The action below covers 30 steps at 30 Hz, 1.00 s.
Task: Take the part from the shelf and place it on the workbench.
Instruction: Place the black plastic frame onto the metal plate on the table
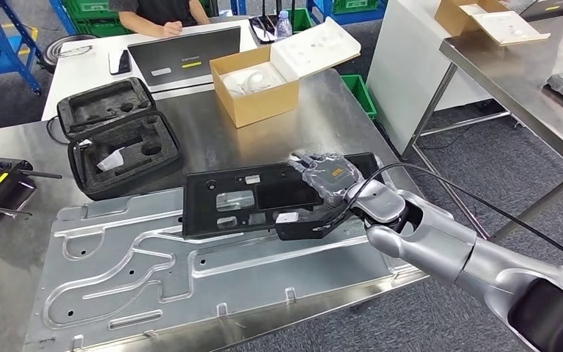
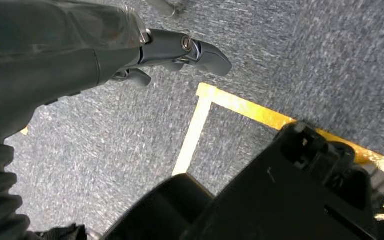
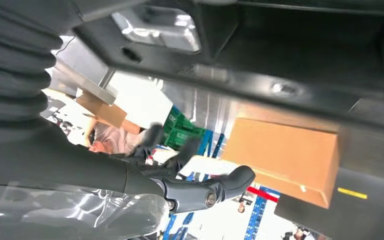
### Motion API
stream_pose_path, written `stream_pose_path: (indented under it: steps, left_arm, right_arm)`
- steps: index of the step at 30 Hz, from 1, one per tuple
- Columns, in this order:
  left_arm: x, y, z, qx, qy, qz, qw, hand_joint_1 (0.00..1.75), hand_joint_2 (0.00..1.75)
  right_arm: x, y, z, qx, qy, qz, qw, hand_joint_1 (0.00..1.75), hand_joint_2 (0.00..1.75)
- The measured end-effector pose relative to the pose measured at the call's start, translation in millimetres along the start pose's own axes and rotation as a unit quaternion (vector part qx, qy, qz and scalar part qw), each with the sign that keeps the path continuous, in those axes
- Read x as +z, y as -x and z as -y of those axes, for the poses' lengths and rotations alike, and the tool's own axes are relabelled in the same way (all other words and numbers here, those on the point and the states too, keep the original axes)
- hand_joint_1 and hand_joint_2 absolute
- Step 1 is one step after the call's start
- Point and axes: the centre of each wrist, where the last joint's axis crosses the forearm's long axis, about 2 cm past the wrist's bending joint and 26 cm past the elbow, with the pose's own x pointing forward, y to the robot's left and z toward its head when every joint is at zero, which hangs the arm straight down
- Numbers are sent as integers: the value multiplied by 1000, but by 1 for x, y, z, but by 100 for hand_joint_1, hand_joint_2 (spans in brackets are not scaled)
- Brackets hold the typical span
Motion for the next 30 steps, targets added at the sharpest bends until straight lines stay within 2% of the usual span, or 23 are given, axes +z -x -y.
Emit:
stream_pose_path:
  steps: [7,13,20,30]
  left_arm:
    - [0,0,0,1,-4,-1,1000,0,0]
    - [1,2,2,7,-14,-4,1000,0,0]
    - [2,9,7,14,-11,-5,1000,0,0]
    - [4,16,14,28,-11,-7,1000,0,0]
  right_arm:
    - [-1,1,0,11,-2,-7,1000,0,0]
    - [1,7,2,41,-18,-35,998,0,0]
    - [10,33,40,58,15,-84,995,0,0]
    - [40,69,86,103,50,-133,985,0,0]
